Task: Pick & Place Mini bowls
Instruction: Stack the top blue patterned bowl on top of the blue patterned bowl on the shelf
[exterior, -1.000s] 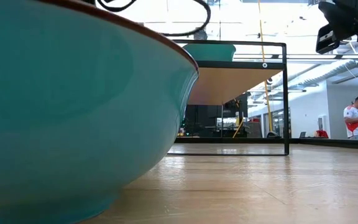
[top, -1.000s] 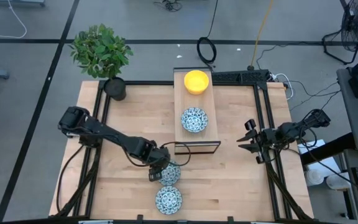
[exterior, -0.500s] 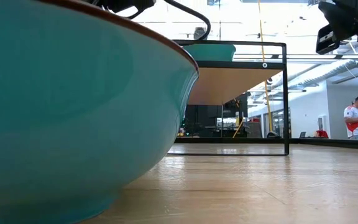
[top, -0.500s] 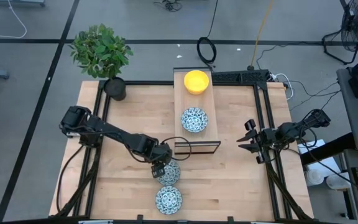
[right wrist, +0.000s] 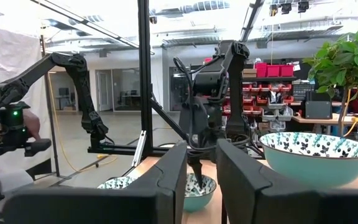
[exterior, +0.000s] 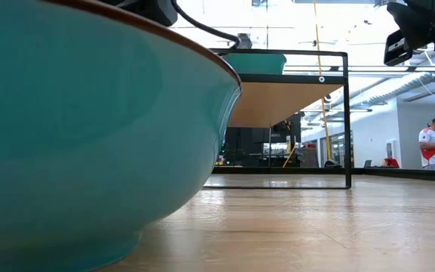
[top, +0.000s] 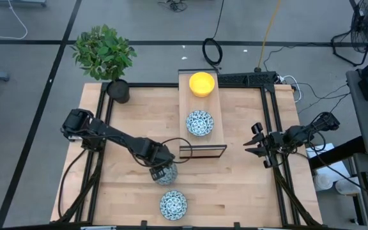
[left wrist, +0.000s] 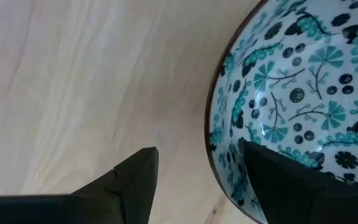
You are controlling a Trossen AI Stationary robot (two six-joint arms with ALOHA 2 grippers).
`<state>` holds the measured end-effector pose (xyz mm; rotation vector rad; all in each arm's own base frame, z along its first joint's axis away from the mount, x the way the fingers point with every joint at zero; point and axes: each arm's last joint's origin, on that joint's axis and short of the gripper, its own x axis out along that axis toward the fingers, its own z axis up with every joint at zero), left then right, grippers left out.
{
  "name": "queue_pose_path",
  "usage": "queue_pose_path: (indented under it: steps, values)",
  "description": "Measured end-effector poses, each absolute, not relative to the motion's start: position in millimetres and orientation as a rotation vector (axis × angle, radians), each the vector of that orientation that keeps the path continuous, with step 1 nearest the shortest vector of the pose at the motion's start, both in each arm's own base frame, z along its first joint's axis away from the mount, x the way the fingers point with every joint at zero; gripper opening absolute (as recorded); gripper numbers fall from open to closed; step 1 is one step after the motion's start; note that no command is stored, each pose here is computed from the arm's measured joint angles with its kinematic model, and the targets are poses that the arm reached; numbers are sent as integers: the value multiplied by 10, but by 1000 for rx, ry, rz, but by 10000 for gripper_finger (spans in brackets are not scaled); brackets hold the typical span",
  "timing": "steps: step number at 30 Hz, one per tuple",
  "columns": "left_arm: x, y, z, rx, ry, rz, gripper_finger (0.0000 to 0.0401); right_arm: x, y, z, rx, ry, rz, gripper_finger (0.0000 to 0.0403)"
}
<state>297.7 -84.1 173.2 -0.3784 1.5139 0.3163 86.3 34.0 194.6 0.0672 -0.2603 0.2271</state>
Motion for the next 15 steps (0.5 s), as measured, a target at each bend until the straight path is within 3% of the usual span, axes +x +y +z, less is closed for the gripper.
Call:
queue_pose_path:
  steps: [15]
  values:
    - [2777, -786, 1745, -366, 1691, 472, 241, 863, 340, 1945, 68, -260, 227, 75]
